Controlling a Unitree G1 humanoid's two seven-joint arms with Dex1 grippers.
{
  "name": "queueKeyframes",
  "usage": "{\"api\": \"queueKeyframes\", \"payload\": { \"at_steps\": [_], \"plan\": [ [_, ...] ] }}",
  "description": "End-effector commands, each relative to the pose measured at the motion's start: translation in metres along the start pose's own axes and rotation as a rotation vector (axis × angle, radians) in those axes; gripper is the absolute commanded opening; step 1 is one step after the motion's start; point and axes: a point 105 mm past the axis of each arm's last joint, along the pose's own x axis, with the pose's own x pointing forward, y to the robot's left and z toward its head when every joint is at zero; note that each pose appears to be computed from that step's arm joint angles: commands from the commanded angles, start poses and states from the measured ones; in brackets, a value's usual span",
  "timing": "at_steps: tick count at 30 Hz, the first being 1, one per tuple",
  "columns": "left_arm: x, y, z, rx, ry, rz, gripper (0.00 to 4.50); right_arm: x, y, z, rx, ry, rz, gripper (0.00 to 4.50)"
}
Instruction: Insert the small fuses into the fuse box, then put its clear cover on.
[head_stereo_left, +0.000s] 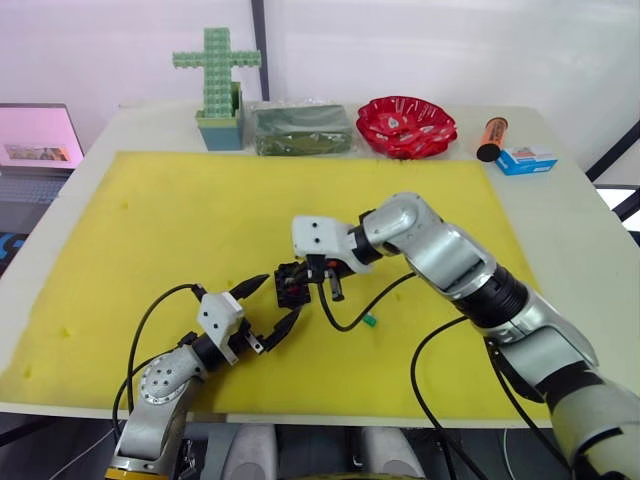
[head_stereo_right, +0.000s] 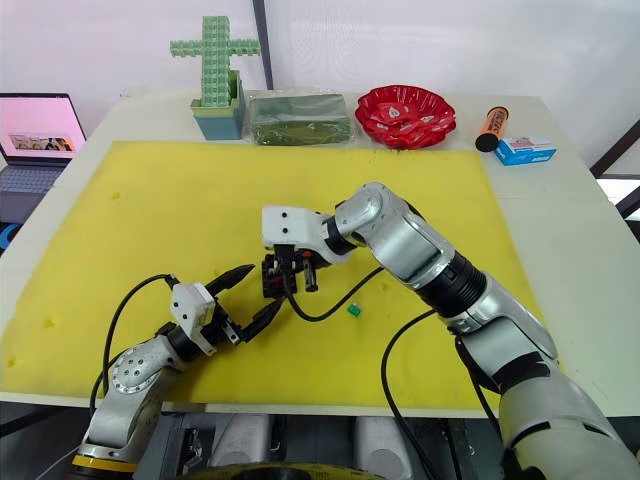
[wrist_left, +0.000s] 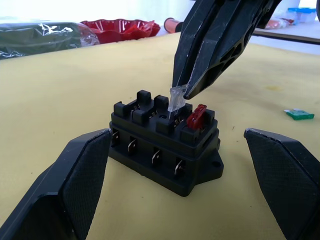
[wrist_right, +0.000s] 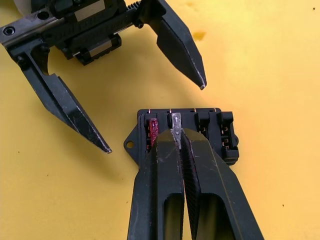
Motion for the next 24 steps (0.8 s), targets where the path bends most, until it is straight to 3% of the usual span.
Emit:
{"api": "queueKeyframes", "payload": {
  "at_steps": [1,24],
  "plan": [
    [0.003,-0.004,0.009,0.011,-0.025,-0.014,4.46,-0.002,0.000,0.005,-0.031,-0.007,-0.008,0.00],
    [0.004,-0.005,0.009,0.022,-0.025,-0.011,4.46,0.005,-0.002,-0.012,-0.015,0.053,0.006,0.00]
  ]
}}
